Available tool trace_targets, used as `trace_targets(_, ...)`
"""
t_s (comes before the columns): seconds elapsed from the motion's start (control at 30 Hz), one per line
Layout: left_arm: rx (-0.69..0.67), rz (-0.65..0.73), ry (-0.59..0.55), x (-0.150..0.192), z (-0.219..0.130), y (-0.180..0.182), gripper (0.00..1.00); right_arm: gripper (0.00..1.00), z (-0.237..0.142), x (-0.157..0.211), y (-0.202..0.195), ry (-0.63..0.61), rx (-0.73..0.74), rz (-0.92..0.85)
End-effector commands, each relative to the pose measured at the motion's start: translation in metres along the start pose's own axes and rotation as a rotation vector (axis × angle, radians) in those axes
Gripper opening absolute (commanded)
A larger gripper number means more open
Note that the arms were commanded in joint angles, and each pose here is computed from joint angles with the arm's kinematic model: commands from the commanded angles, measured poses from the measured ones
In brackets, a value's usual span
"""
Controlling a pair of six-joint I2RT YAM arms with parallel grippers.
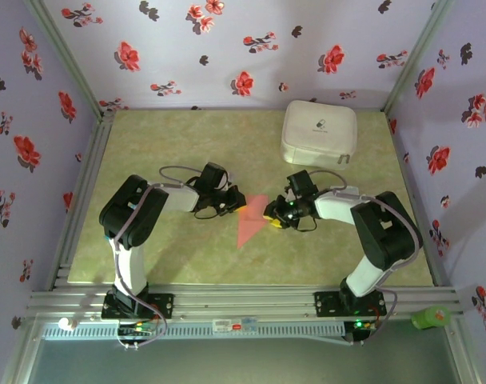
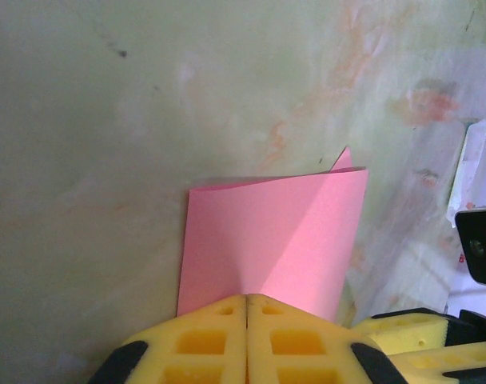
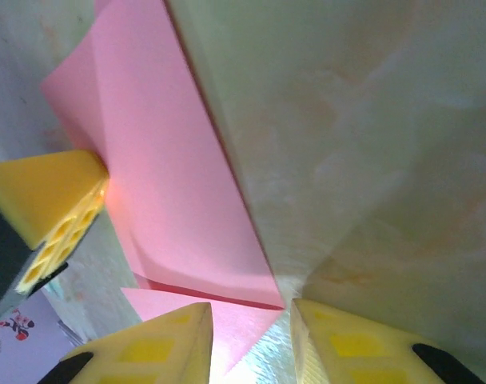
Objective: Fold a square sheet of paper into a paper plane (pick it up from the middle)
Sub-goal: Fold the wing for the fifth time at the center of the table.
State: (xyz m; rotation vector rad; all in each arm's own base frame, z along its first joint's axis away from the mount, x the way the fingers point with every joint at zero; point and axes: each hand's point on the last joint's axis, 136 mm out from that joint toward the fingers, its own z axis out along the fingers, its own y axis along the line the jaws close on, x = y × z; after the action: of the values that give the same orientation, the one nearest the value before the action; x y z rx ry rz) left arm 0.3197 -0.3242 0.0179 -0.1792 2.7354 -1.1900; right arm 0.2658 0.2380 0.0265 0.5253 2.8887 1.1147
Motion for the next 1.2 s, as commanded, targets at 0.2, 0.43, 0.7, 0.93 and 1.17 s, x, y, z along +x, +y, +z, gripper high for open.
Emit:
trace_targets(0.2, -0.149, -0.051, 0.042, 0.014, 0.006, 0.047, 0.08, 0.31, 0.012, 0.001, 0.009, 0.01, -0.013, 0.012)
trace_targets(0.43, -0.15, -0.048, 0.043, 0.015, 0.006, 0.047, 0.08, 0.31, -0.001, 0.003, 0.0, -0.039, 0.069, -0.018)
trace_targets(0.7, -0.152, -0.048, 0.047, 0.014, 0.006, 0.048, 0.08, 0.31, 0.003, 0.013, 0.0, -0.01, 0.055, -0.009)
trace_targets(0.93, -0.149, -0.05, 0.045, 0.014, 0.005, 0.048, 0.08, 0.31, 0.007, 0.014, -0.009, -0.011, 0.099, 0.004)
trace_targets(1.17, -0.147, -0.052, 0.045, 0.015, 0.005, 0.048, 0.07, 0.31, 0.001, 0.011, -0.011, -0.041, 0.13, 0.006)
